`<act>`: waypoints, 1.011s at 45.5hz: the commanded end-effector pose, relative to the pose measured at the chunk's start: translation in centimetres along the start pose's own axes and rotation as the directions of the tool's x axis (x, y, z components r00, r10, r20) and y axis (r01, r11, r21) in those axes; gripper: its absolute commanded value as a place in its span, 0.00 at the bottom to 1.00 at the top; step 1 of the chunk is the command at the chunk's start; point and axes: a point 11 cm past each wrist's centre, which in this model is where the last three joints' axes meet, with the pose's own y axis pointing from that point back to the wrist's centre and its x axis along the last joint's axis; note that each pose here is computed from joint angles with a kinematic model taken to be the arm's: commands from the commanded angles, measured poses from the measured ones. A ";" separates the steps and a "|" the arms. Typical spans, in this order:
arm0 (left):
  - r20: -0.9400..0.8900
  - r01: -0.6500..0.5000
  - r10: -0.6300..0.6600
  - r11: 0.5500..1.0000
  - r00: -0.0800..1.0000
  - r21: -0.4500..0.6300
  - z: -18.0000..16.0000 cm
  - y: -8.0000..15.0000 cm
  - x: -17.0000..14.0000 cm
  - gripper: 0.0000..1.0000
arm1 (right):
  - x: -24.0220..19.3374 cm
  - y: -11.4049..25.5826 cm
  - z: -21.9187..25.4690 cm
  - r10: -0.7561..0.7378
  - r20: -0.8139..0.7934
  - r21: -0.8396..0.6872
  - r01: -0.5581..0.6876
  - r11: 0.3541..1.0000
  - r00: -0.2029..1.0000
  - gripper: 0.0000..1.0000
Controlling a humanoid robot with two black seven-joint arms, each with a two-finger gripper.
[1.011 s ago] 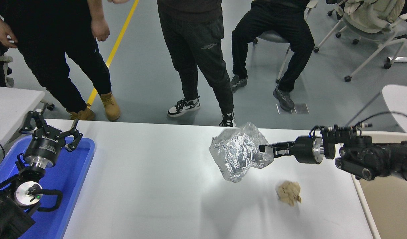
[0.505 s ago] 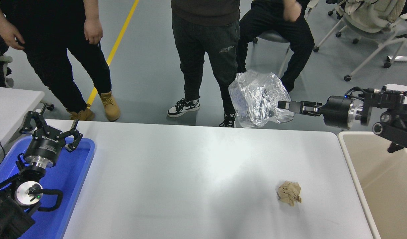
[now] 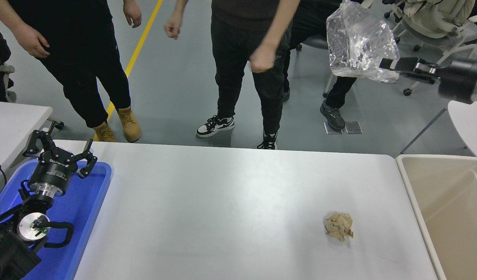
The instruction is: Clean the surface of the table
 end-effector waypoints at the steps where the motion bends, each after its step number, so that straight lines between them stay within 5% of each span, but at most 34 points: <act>1: 0.000 0.000 0.000 1.000 1.000 0.000 0.0 0.0 0.0 1.00 | 2.9 5.2 6.0 0.134 0.014 -0.217 -0.127 0.968 0.991 0.00; 13: 0.000 0.000 0.000 1.000 1.000 0.000 0.0 0.0 0.0 1.00 | 1.2 10.3 11.9 0.215 0.019 -0.448 -0.184 0.875 0.976 0.00; 46: 0.000 0.000 0.000 1.000 1.000 0.000 0.0 0.0 0.0 1.00 | -0.1 17.5 17.9 0.414 0.029 -0.875 -0.177 0.450 0.910 0.00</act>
